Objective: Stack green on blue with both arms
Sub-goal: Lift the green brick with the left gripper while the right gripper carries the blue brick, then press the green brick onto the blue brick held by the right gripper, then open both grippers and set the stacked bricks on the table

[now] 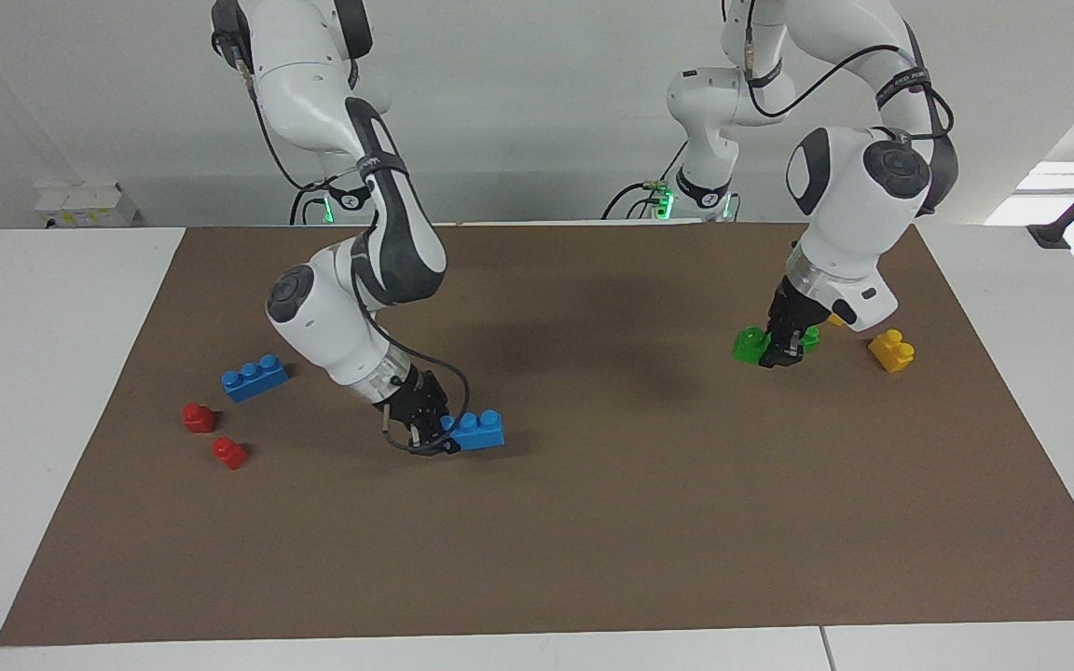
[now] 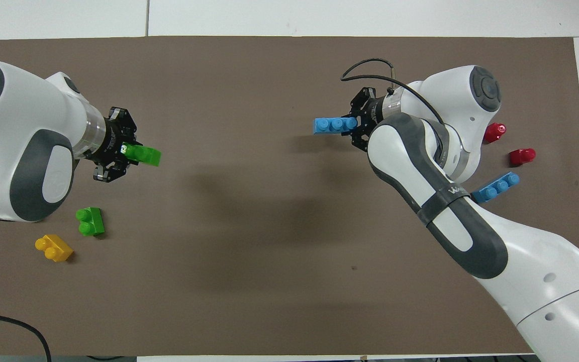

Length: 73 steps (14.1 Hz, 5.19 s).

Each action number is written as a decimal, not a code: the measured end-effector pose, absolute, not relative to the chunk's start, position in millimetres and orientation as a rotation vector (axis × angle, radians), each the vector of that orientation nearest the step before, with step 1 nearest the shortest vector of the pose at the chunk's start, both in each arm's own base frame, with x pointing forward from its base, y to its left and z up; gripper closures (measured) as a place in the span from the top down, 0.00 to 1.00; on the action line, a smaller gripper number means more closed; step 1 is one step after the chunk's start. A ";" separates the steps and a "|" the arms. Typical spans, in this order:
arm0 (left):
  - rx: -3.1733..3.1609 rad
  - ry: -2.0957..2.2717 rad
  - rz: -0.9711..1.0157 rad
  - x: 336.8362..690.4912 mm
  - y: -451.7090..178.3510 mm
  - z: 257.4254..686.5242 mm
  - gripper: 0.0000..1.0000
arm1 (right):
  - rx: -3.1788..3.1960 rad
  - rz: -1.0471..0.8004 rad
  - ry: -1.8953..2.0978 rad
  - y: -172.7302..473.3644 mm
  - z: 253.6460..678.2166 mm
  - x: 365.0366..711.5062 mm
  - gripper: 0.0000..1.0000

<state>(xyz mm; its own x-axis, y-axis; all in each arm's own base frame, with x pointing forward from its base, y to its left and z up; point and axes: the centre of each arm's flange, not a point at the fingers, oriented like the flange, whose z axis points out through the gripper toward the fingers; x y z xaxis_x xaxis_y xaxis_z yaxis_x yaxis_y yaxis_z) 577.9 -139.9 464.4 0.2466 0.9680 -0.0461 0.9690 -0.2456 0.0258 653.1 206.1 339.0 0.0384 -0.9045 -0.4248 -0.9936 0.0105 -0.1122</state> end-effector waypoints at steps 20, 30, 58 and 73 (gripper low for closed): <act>2.178 2.107 0.009 520.8 -341.7 418.6 0.34 | -1.976 0.304 2.040 296.4 281.0 582.4 0.34; 2.154 2.144 0.058 527.2 -400.3 368.0 0.34 | -1.963 0.287 2.041 293.1 281.1 582.9 0.34; 2.123 2.073 0.137 526.0 -432.2 348.2 0.34 | -1.948 0.266 2.043 288.8 281.3 584.7 0.34; 2.131 2.042 0.259 546.4 -406.2 367.7 1.00 | -1.923 0.250 2.066 274.6 278.3 589.7 0.65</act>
